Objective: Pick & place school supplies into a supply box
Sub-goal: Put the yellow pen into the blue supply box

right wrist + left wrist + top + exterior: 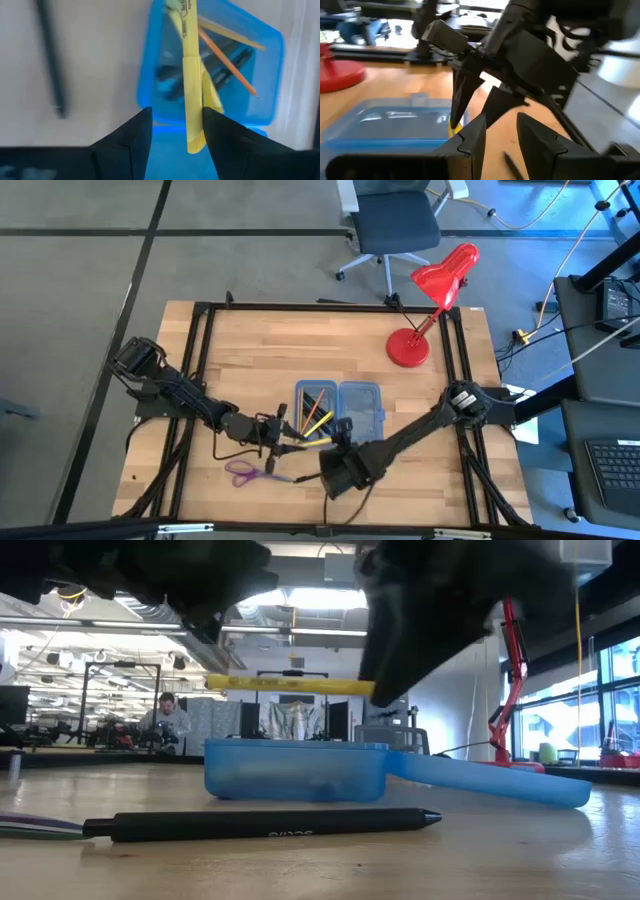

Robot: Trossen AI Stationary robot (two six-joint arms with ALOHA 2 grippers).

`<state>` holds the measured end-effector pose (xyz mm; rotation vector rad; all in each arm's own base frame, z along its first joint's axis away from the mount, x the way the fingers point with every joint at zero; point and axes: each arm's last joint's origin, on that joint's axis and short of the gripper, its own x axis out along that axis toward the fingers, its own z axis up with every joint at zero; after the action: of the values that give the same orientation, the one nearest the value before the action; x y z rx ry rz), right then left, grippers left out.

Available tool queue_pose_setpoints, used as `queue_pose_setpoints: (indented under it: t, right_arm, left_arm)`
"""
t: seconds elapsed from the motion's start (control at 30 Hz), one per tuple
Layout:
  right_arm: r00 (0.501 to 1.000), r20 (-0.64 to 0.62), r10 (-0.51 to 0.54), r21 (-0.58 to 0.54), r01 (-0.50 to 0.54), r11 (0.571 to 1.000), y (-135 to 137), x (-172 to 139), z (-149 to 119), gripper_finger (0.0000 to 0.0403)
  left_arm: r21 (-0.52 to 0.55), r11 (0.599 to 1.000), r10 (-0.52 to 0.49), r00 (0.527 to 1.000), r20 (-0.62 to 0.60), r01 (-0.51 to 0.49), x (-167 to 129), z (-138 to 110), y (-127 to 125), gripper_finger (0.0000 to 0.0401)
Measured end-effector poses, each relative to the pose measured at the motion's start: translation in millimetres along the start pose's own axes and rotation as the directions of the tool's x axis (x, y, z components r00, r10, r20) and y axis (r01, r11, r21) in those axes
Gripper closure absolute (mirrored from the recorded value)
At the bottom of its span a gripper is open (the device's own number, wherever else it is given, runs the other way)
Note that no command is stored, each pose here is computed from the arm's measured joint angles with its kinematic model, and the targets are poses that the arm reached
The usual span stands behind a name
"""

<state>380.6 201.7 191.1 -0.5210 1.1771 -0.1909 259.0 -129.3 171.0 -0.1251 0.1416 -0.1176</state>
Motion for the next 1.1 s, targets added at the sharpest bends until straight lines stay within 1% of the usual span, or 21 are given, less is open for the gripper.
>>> queue_pose_setpoints:
  t: [0.1,0.13,0.23,0.3,0.4,0.47,0.53,0.57,0.7,0.83,0.93,1.1]
  right_arm:
    - [1.0,-0.014,-0.011,-0.022,0.011,1.0,-16,10,4,0.0228]
    - [1.0,-0.019,-0.014,-0.047,0.013,0.999,-21,13,5,0.0228]
    - [0.999,-0.038,-0.024,-0.192,0.016,0.981,-34,22,6,0.0226]
    - [0.998,-0.048,-0.027,-0.3,0.012,0.954,-41,26,7,0.0225]
    - [0.998,-0.062,-0.033,-0.441,0.002,0.897,-50,32,7,0.0225]
    - [0.997,-0.071,-0.036,-0.513,-0.005,0.858,-56,35,7,0.0225]
    - [0.996,-0.077,-0.038,-0.556,-0.011,0.831,-61,38,7,0.0225]
    - [0.996,-0.08,-0.037,-0.567,-0.015,0.824,-63,40,8,0.0225]
    - [0.995,-0.097,-0.002,-0.551,-0.052,0.833,-72,46,7,0.0224]
    - [0.995,-0.1,0.004,-0.545,-0.058,0.836,-74,47,7,0.0224]
    - [0.995,-0.1,0.004,-0.546,-0.058,0.836,-74,47,7,0.0224]
    - [0.996,-0.094,0.005,-0.581,-0.059,0.812,-74,47,8,0.0224]
  left_arm:
    - [-0.024,1.0,0.02,1.0,-0.008,-0.02,2,-3,3,0.0298]
    - [-0.028,0.999,0.021,1.0,-0.013,-0.022,3,-4,4,0.0297]
    - [-0.003,0.999,0.036,0.998,-0.049,-0.036,7,-10,11,0.0297]
    - [0.026,0.999,0.026,0.995,-0.096,-0.024,10,-16,16,0.0299]
    - [0.042,0.999,0.028,0.988,-0.15,-0.022,11,-21,21,0.0301]
    - [0.052,0.998,0.047,0.985,-0.168,-0.039,11,-22,25,0.0301]
    - [0.067,0.997,0.058,0.984,-0.167,-0.047,12,-22,28,0.0301]
    - [0.071,0.996,0.06,0.984,-0.165,-0.049,12,-22,29,0.0301]
    - [0.071,0.995,0.075,0.983,-0.166,-0.064,15,-20,38,0.0301]
    - [0.074,0.997,0.033,0.983,-0.178,-0.02,17,-19,48,0.0302]
    - [0.089,0.996,0.047,0.982,-0.183,-0.031,19,-18,58,0.0301]
    - [0.085,0.995,0.066,0.977,-0.202,-0.049,20,-17,74,0.0297]
